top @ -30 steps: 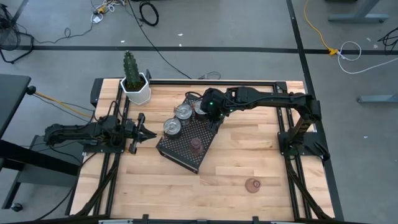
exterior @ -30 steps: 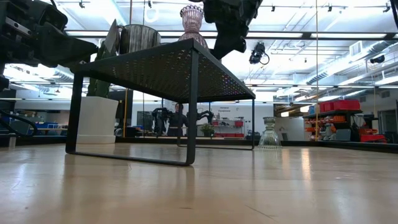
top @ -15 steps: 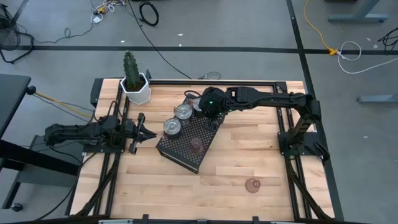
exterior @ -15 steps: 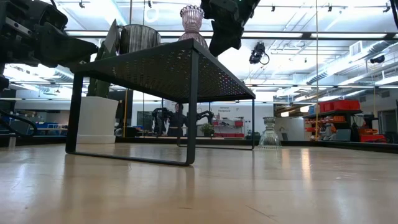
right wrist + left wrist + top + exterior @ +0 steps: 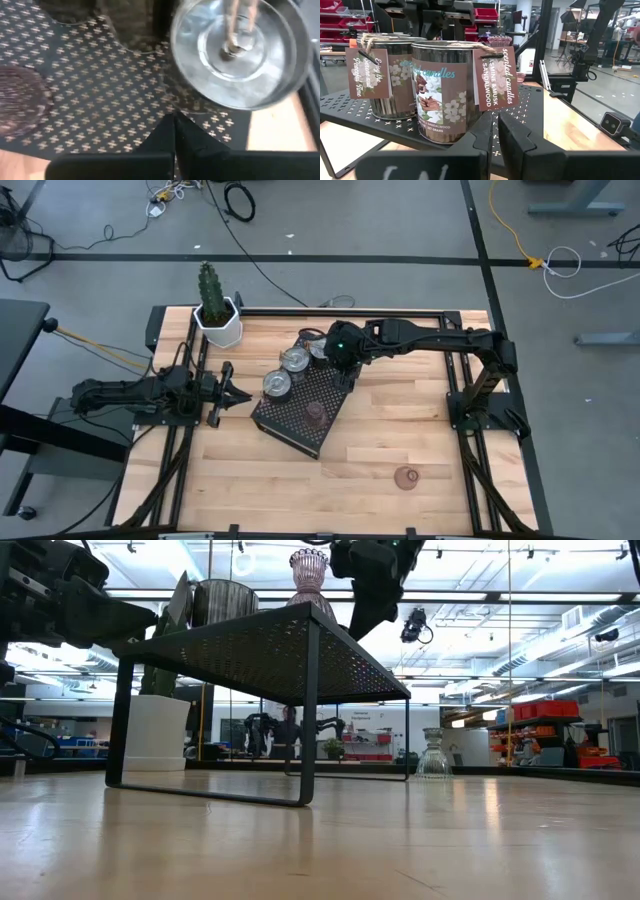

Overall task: Pick & Place candle stick holders
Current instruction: Put the silver scented candle on the shelf

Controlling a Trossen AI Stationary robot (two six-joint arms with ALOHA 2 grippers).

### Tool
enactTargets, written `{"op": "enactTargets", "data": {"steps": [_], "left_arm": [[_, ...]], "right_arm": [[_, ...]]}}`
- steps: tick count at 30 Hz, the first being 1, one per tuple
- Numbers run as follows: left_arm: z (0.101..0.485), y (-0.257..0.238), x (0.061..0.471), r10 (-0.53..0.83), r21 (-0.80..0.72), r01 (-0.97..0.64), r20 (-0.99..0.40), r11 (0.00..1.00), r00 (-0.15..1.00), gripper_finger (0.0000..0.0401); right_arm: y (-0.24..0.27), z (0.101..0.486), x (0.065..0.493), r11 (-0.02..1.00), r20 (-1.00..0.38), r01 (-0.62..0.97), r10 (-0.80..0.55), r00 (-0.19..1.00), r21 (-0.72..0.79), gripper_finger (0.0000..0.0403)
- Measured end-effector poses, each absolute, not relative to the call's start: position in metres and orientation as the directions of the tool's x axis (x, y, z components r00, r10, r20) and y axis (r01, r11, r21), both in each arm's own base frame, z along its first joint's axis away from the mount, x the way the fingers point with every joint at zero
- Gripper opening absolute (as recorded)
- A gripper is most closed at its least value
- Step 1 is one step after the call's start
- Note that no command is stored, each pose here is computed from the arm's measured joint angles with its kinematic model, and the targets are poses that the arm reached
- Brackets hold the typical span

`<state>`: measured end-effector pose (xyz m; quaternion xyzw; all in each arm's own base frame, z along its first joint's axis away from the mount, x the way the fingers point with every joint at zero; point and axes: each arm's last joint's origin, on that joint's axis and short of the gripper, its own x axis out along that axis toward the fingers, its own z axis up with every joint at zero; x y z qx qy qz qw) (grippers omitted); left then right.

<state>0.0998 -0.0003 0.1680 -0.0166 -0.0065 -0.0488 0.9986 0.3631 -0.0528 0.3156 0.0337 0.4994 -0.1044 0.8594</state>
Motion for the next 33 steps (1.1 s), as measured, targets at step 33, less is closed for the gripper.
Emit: {"op": "enactTargets", "data": {"steps": [33], "left_arm": [[0.168,0.0,0.1,-0.097,-0.033,0.098,0.015,0.995,0.995,0.0034]], "right_arm": [[-0.06,0.32,0.369,0.977,-0.824,0.207,-0.154,0.546,-0.046,0.0001]]}}
